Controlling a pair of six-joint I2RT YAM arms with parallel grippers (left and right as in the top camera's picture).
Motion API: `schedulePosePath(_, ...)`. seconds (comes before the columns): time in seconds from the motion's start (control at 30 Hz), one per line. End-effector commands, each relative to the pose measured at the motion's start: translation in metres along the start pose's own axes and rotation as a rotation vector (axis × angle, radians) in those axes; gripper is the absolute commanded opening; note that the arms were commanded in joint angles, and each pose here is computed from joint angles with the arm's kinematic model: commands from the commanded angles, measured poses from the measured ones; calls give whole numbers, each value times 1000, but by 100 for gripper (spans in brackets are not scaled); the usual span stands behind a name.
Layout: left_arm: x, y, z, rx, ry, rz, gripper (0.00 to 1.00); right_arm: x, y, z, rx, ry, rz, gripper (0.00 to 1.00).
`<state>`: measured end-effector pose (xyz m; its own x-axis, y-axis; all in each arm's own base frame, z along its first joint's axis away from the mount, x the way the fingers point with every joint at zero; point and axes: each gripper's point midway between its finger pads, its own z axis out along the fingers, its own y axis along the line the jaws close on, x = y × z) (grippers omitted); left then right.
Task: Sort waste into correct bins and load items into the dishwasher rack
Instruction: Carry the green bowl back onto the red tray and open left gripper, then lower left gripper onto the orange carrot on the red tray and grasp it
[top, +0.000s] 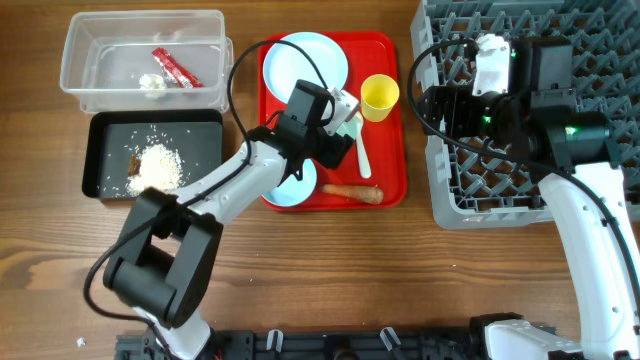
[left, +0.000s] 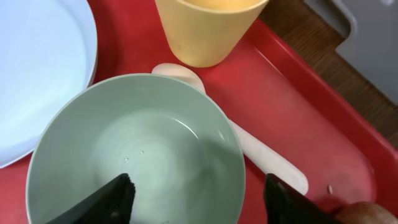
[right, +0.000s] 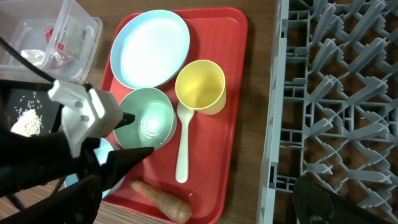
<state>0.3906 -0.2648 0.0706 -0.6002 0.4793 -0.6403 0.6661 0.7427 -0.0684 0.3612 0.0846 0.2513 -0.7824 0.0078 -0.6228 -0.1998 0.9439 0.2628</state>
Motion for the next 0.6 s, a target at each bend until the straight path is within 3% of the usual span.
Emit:
schedulePosePath(0.0, -33, -9, -40, 8, -94, 11, 74, -4, 1, 3, 2, 1, 8, 100)
schedulePosePath(0.03, -34, -10, -44, 7, -94, 11, 75, -4, 1, 3, 2, 2, 8, 100)
schedulePosePath(0.17, -28, -14, -65, 10, -65, 5, 100, -4, 1, 4, 2, 6, 10, 100)
schedulePosePath(0.47, -1, -15, -71, 5, 45, -220, 100, -4, 14, 4, -74, 7, 4, 100)
schedulePosePath(0.57, 14, -29, -71, 42, 112, -129, 100, -6, 14, 4, -75, 1, 4, 100)
